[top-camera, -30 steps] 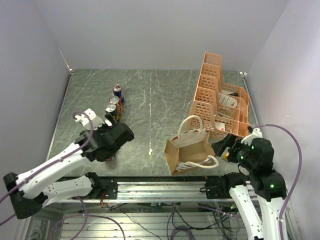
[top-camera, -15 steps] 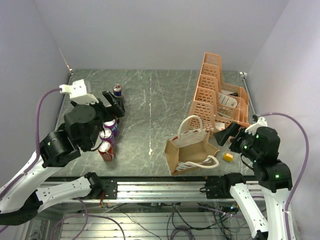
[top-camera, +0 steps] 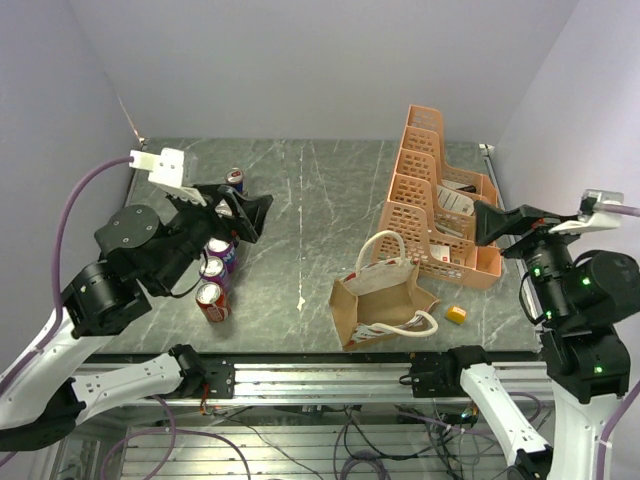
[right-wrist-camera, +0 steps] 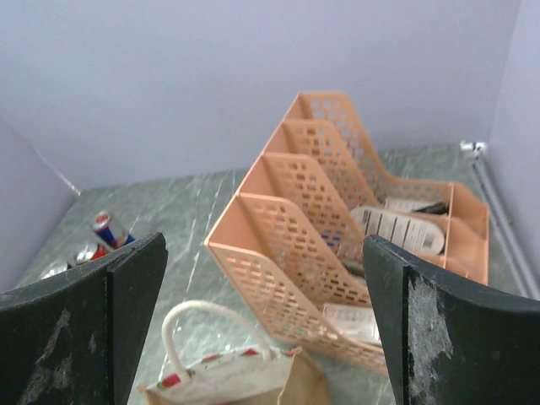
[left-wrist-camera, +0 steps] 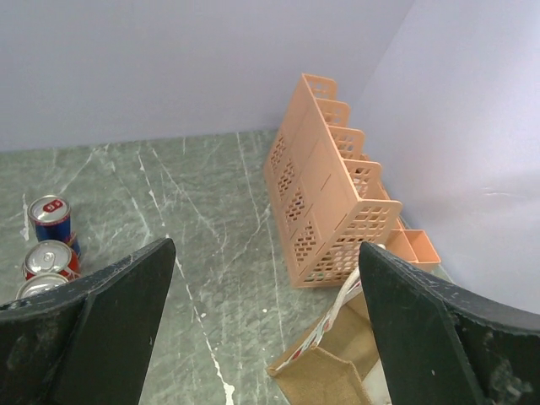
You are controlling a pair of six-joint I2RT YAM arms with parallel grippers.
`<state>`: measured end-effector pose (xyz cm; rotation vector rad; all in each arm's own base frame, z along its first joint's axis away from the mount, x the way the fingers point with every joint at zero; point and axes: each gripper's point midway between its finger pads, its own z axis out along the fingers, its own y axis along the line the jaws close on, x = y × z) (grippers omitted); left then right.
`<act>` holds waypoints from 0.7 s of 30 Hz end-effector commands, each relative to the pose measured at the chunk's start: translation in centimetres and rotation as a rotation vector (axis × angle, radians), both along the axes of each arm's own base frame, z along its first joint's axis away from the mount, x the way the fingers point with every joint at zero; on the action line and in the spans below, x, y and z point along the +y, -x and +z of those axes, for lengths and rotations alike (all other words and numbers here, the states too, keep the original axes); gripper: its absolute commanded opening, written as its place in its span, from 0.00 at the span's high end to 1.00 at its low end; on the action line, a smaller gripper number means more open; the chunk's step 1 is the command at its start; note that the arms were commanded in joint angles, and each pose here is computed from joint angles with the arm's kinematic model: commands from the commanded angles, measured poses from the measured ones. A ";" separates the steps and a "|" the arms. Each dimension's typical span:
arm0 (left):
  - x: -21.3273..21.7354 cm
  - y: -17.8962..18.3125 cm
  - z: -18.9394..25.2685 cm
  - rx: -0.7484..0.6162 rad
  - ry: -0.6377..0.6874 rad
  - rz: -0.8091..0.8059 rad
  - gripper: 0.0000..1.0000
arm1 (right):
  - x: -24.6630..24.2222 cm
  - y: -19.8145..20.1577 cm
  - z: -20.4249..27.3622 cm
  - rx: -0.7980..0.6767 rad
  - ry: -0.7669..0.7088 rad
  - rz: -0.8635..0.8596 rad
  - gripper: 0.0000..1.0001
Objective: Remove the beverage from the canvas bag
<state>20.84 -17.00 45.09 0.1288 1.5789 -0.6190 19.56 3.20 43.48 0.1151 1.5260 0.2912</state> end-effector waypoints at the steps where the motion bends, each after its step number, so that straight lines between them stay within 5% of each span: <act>1: 1.5 1.5 3.9 -0.102 0.058 -0.032 0.00 | -1.6 0.7 3.3 -0.094 0.051 -0.079 0.00; 21: 5.0 2.4 4.7 -0.124 0.101 0.053 0.00 | -3.3 2.5 5.5 -0.163 0.041 -0.158 0.00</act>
